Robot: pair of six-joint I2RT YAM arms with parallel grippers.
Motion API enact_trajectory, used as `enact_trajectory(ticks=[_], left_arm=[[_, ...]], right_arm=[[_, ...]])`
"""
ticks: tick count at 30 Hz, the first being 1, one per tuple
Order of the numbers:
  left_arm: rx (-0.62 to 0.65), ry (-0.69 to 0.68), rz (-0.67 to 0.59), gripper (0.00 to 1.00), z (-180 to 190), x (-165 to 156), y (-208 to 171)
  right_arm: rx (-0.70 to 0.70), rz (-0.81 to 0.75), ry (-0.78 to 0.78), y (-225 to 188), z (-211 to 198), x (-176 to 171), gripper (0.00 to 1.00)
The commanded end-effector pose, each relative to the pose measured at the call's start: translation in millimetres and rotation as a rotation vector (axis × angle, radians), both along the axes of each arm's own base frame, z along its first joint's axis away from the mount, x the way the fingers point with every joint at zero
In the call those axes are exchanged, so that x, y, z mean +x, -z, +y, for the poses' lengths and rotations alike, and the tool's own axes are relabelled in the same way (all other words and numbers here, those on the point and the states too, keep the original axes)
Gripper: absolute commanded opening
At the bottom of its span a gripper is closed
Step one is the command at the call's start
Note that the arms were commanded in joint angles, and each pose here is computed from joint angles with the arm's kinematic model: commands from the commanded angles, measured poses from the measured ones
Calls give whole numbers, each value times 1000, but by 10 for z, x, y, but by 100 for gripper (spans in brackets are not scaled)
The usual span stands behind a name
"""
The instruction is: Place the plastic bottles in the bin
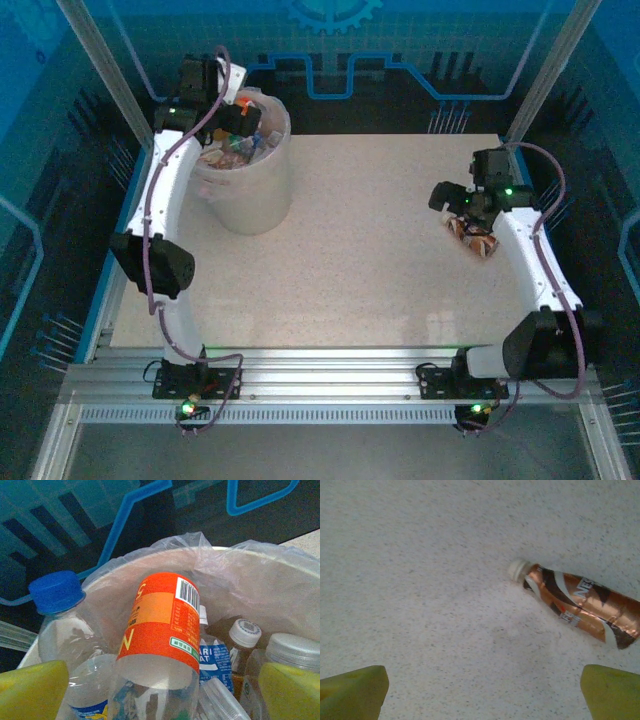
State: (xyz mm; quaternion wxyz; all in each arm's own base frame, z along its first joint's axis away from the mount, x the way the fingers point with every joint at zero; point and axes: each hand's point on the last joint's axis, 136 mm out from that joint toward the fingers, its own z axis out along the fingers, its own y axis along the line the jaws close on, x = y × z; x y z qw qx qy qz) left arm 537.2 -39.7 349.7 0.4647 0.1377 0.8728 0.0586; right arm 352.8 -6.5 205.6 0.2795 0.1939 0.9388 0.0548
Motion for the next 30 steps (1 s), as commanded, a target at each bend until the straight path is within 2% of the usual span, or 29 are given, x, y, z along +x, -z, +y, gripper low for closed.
enact_trajectory(ticks=[1,6,13,17,23,30], left_arm=[[-23,-18,-95,99,41,-235,-457],[-30,-61,-140,99,116,-393,-595],[-114,-59,-209,99,62,-794,-755],[-207,-57,-242,99,10,-1097,-757],[-413,-39,-308,99,-111,-1543,-712],[-585,-23,-255,99,-237,-1868,-393]], right_arm=[[49,26,5,11,-135,32,100],[76,54,18,139,-352,119,100],[67,90,31,263,-656,280,100],[62,131,67,440,-860,364,100],[146,170,98,724,-1032,501,100],[188,202,83,970,-1083,623,100]])
